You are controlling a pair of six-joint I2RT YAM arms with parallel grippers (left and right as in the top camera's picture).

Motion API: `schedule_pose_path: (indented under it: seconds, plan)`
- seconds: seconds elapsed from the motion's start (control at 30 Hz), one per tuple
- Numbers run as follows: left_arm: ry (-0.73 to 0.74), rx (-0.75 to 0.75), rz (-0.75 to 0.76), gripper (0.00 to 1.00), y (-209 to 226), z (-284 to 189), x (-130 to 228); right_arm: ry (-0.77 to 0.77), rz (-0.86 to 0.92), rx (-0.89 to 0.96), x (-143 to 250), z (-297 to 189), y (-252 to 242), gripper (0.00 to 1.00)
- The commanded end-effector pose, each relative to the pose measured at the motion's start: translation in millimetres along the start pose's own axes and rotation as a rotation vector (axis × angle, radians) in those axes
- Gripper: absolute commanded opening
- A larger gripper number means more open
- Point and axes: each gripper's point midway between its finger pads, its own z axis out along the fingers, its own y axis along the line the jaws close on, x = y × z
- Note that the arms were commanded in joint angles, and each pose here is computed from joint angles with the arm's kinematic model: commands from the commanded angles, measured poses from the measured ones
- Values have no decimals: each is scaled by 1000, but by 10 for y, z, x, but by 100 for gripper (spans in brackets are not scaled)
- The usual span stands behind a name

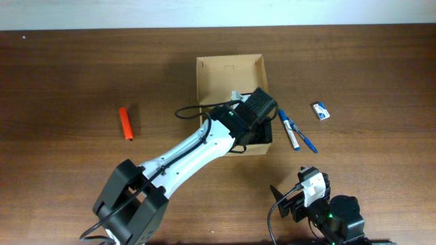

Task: Pack container
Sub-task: 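Place the yellow notepad upright in the box beside the tape, then move left gripper to the red stapler and grasp it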

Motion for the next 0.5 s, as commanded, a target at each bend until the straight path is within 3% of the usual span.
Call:
schedule_pose_path:
  seconds: [0.0,0.13,0.2,0.33,0.47]
  plan:
    - [-92,62,62,87,-186,-450,-258,-2,-9,-14,9,5,27,99]
    - [-273,71,122,87,-100,-1293,-493,-2,-9,-14,9,5,27,99]
    - [-368,5,149,95,132,-1715,-543,-2,-9,-14,9,5,27,99]
    - [-453,-119,65,98,812,-2357,-517,-2,-9,-14,9,5,27,99]
    - [-467,-313,-164,99,1909,-2814,-444,-2,-9,-14,9,5,27,99]
